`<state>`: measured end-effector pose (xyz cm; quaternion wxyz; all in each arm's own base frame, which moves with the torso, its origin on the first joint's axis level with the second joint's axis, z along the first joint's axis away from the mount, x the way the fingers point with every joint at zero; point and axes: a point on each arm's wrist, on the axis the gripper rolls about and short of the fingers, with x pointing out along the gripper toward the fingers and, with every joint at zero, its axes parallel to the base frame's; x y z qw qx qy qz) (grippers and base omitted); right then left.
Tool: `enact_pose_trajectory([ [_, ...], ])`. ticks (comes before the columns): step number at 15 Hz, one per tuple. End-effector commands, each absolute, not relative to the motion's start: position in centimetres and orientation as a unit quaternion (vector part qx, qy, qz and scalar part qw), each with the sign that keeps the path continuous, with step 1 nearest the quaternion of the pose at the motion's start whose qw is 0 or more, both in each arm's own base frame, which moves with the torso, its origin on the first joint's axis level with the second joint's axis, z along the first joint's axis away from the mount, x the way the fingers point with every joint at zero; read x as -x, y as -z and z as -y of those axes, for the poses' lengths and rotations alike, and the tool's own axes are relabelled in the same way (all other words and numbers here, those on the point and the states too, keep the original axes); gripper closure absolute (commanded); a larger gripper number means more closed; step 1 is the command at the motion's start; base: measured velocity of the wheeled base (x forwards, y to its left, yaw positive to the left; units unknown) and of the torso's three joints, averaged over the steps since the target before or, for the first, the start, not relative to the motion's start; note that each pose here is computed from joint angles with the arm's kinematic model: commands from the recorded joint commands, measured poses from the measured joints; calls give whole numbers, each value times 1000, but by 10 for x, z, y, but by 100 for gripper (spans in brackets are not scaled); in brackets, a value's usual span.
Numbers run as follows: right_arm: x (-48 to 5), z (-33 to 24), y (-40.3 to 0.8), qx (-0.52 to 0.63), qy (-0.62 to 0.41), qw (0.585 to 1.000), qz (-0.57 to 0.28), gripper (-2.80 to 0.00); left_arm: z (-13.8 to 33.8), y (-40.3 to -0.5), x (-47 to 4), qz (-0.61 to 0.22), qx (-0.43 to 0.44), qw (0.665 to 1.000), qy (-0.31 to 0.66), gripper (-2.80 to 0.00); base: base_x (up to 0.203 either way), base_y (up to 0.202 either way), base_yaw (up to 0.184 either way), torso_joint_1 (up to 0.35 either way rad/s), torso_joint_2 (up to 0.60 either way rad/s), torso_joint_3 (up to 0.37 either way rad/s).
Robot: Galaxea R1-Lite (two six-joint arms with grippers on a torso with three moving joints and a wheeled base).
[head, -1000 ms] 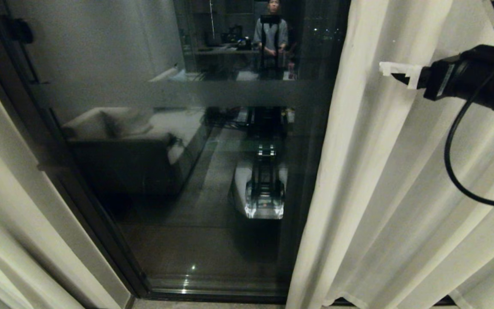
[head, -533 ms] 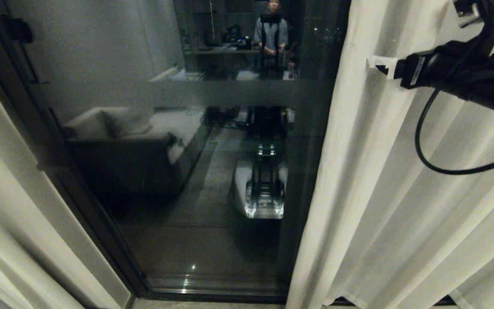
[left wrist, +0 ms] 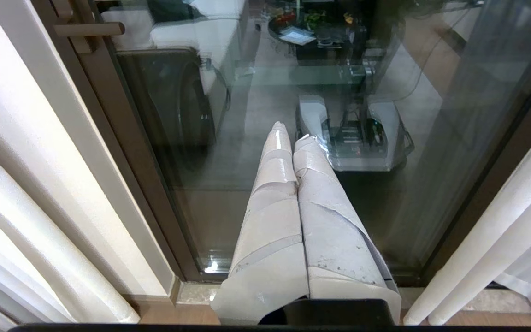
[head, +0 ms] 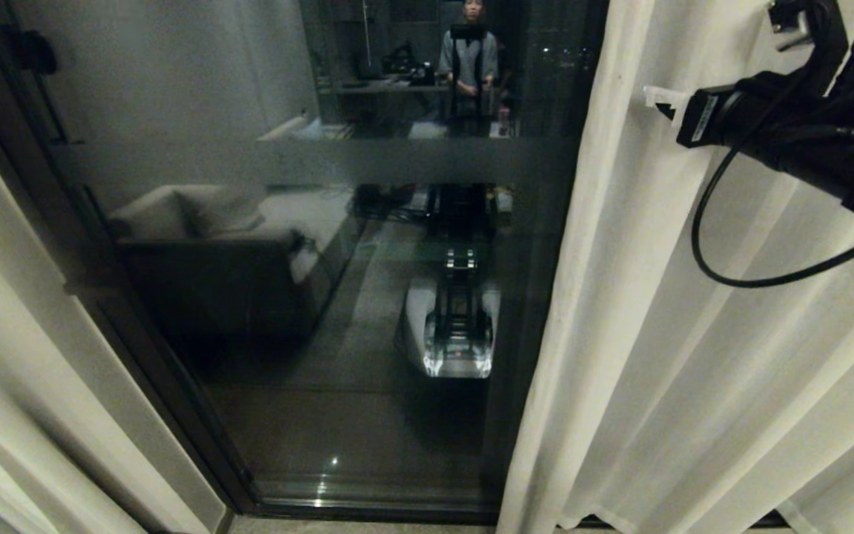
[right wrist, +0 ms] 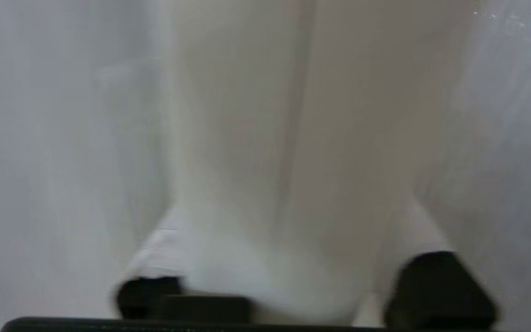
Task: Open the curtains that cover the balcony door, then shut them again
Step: Pull the inner curtains open on both sides
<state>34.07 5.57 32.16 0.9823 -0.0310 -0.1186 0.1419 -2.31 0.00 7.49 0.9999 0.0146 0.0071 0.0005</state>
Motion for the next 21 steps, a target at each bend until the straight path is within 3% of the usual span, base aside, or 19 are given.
enact_pose_trajectory([
  [1, -341, -56, -322, 28, -141, 982, 121, 0, 0, -75, 23, -7, -15, 1000, -1, 0, 0, 0, 0, 0, 0, 0],
  [10, -320, -41, -333, 11, -76, 988, 132, 0, 0, -75, 23, -7, -15, 1000, -1, 0, 0, 0, 0, 0, 0, 0],
  [21, -315, -36, -331, 14, -69, 989, 133, 0, 0, -75, 23, -7, -15, 1000, -1, 0, 0, 0, 0, 0, 0, 0],
])
